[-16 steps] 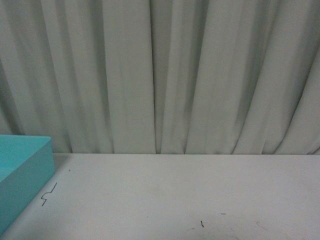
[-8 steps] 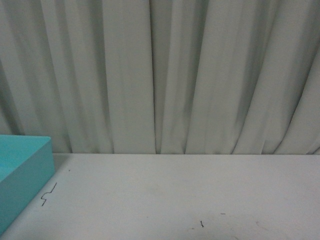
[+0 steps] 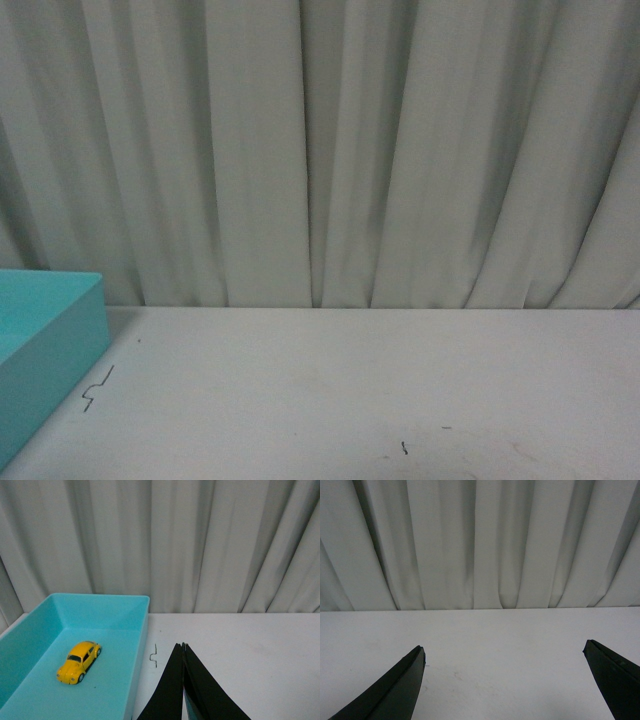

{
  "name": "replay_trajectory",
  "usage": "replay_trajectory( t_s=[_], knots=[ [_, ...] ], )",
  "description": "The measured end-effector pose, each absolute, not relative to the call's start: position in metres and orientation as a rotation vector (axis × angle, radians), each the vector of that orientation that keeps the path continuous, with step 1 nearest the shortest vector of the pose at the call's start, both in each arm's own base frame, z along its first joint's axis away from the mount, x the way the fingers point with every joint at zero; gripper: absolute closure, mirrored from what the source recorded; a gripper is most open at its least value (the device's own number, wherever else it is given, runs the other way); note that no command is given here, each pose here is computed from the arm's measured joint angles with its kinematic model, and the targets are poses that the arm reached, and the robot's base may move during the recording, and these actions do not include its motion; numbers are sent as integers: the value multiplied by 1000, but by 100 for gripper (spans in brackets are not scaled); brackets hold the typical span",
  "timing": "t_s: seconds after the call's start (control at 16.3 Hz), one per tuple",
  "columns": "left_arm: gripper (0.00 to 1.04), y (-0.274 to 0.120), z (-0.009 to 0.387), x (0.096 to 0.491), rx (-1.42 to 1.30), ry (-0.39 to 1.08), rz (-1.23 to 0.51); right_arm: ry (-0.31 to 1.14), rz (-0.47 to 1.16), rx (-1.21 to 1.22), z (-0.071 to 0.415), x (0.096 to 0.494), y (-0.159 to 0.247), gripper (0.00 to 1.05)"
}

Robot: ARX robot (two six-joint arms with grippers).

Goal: Wind up and store yellow beetle toy

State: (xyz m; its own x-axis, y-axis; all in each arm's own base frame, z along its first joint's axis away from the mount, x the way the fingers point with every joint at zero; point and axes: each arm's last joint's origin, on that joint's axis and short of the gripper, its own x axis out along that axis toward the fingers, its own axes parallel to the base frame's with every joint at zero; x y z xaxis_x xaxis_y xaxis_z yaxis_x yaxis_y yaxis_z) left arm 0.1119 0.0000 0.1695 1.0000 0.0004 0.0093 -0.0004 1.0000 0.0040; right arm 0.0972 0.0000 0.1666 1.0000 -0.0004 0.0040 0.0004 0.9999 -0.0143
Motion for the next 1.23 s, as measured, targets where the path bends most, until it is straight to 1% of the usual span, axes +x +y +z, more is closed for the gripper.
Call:
replay_trajectory(
  t_s=[0.31, 0.37, 0.43, 0.55, 0.8, 0.86, 1.23],
  knots=[
    [103, 0, 169, 108, 4, -7, 0, -4, -1, -15, 167, 97, 0, 7],
    [103, 0, 162, 101, 4, 48, -2, -4, -1, -15, 167, 97, 0, 7],
    [103, 0, 168, 97, 4, -20, -1, -3, -1, -14, 167, 97, 0, 7],
    [103, 0, 166, 97, 4, 3, 1, -4, -1, -15, 167, 97, 0, 7],
    [103, 0, 166, 97, 3, -2, 0, -4, -1, -15, 167, 97, 0, 7],
    [93, 0, 166, 97, 3, -3, 0, -4, -1, -14, 167, 97, 0, 7],
    [21, 0, 166, 97, 3, -2, 0, -4, -1, -15, 167, 97, 0, 7]
  ],
)
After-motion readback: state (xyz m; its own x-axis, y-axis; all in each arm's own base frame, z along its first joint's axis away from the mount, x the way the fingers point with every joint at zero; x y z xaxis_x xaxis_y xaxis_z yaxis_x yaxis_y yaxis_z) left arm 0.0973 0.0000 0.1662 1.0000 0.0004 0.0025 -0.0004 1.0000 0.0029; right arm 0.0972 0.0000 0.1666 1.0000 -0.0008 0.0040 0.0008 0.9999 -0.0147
